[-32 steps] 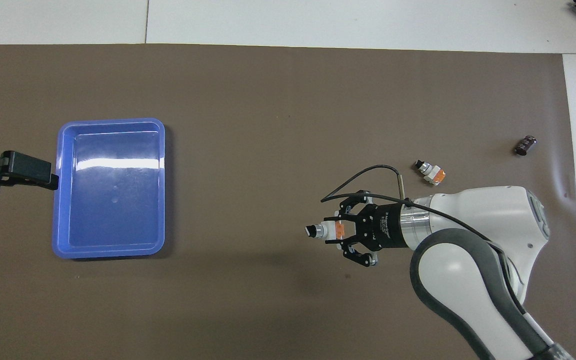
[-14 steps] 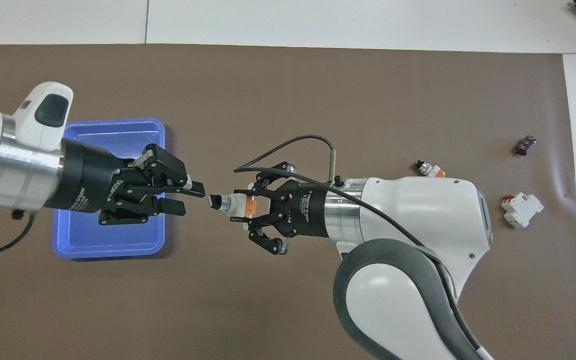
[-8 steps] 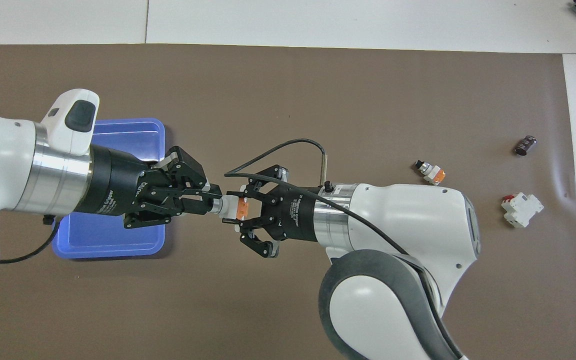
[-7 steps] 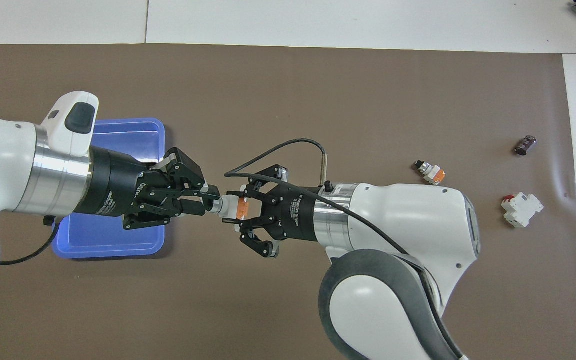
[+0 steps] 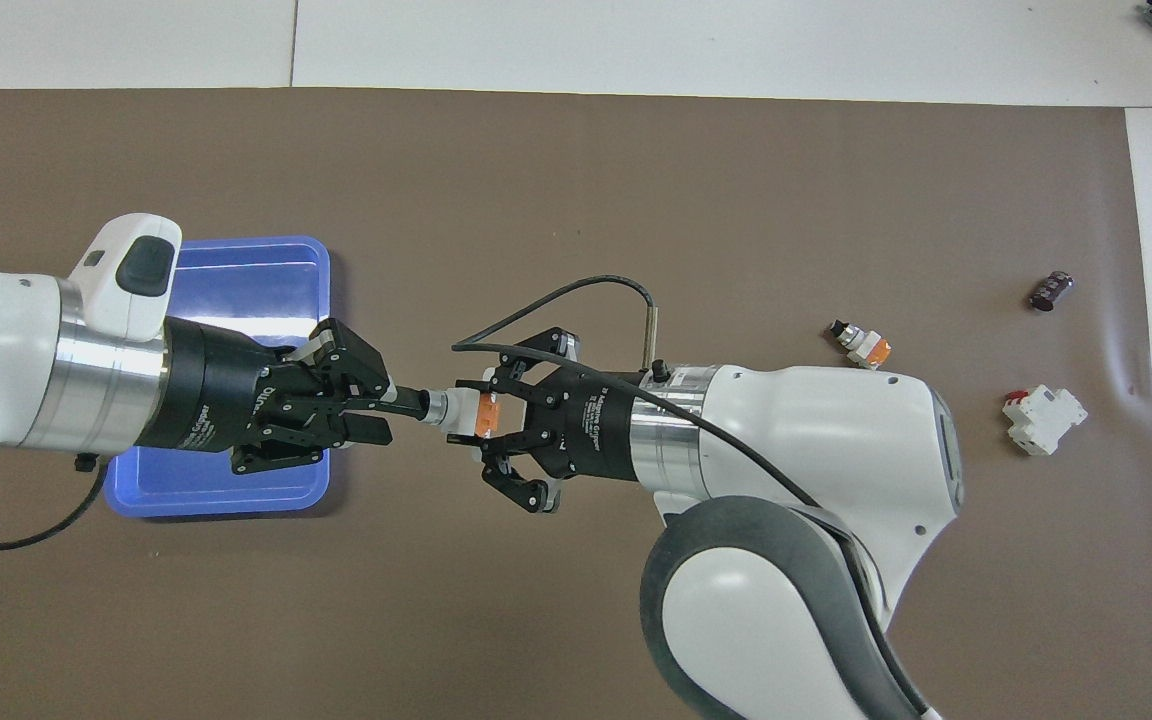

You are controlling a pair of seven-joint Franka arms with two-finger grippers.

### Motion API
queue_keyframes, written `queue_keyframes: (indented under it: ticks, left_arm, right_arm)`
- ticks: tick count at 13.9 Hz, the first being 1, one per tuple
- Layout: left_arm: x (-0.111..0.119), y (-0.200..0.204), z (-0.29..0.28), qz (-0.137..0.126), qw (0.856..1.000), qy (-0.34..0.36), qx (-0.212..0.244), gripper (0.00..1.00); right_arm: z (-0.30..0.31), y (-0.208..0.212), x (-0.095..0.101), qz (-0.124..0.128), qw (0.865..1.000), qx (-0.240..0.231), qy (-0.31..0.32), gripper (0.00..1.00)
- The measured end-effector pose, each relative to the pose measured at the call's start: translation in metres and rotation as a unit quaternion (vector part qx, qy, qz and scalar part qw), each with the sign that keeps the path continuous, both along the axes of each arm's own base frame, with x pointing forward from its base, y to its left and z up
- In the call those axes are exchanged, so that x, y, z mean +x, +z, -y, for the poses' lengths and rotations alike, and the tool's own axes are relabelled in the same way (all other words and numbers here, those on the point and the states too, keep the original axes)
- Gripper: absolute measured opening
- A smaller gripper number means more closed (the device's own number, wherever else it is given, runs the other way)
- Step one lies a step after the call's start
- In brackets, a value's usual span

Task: Turn and place switch with both arms
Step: 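Hold the switch with the right gripper while the left gripper aligns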

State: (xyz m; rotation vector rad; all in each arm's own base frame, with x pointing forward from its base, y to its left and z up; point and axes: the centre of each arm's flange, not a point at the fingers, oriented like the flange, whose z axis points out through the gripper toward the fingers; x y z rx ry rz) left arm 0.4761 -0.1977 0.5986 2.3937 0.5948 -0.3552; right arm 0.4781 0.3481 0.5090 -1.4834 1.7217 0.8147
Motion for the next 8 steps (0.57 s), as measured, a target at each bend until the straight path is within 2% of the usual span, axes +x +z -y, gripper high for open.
queue_keyframes:
  ticks: [4,8]
  left_arm:
    - [0.0011,-0.0036,-0.0011,0.016,1.000,0.012,-0.009,0.37]
    - [0.0024,-0.0014,0.0012,0.021,0.999,0.018,-0.020,0.29]
  right_arm:
    - [0.0002,-0.0001,0.0002,0.000,1.000,0.000,0.000,0.41]
    - [0.0001,-0.0002,0.0002,0.000,1.000,0.000,0.000,0.41]
